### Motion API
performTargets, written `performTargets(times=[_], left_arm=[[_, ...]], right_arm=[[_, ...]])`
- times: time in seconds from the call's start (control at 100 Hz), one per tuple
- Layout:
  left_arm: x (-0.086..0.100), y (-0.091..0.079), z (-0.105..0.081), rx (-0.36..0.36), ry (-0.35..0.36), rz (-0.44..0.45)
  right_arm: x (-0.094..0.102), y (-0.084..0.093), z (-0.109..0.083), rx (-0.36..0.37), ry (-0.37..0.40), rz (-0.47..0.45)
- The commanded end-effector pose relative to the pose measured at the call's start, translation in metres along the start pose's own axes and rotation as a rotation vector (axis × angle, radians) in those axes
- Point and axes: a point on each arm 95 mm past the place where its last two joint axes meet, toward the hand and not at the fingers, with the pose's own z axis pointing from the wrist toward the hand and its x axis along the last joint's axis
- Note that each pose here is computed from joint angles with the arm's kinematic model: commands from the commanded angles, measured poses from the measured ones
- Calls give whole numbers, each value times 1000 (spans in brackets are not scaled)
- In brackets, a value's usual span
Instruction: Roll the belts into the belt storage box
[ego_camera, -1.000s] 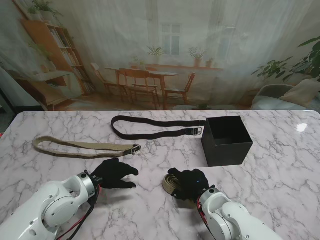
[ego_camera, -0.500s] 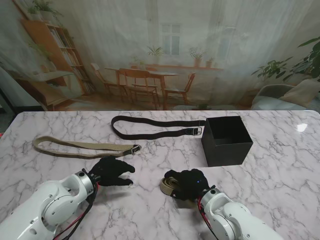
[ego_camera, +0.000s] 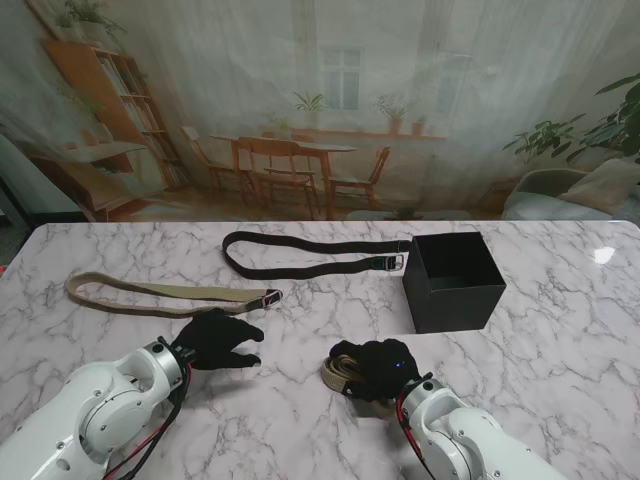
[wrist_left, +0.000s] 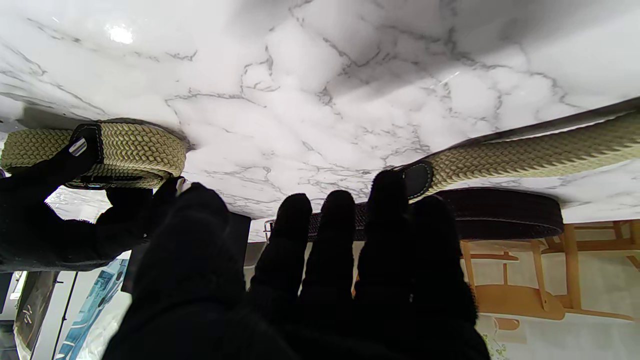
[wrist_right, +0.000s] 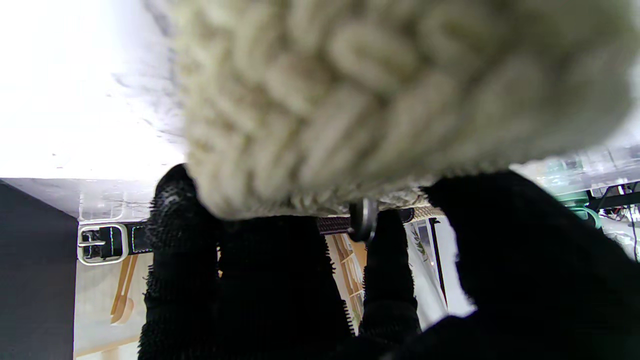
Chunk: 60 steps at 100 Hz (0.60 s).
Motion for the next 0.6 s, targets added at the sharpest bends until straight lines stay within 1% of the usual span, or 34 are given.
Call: performTargets(times=[0.0, 0.07, 0.18, 0.35, 0.59], left_arm=[[1, 2, 0, -17, -4, -2], [1, 2, 0, -19, -3, -2], [2, 3, 0, -23, 2, -1], [2, 3, 1, -29, 2, -2], [2, 3, 1, -30, -2, 2]], right_arm=[[1, -10, -3, 26, 6, 14], [3, -10, -3, 29, 19, 37], [6, -14, -3, 53, 36, 67], [10, -20, -3, 91, 42, 97], [13, -20, -5, 111, 36, 117]])
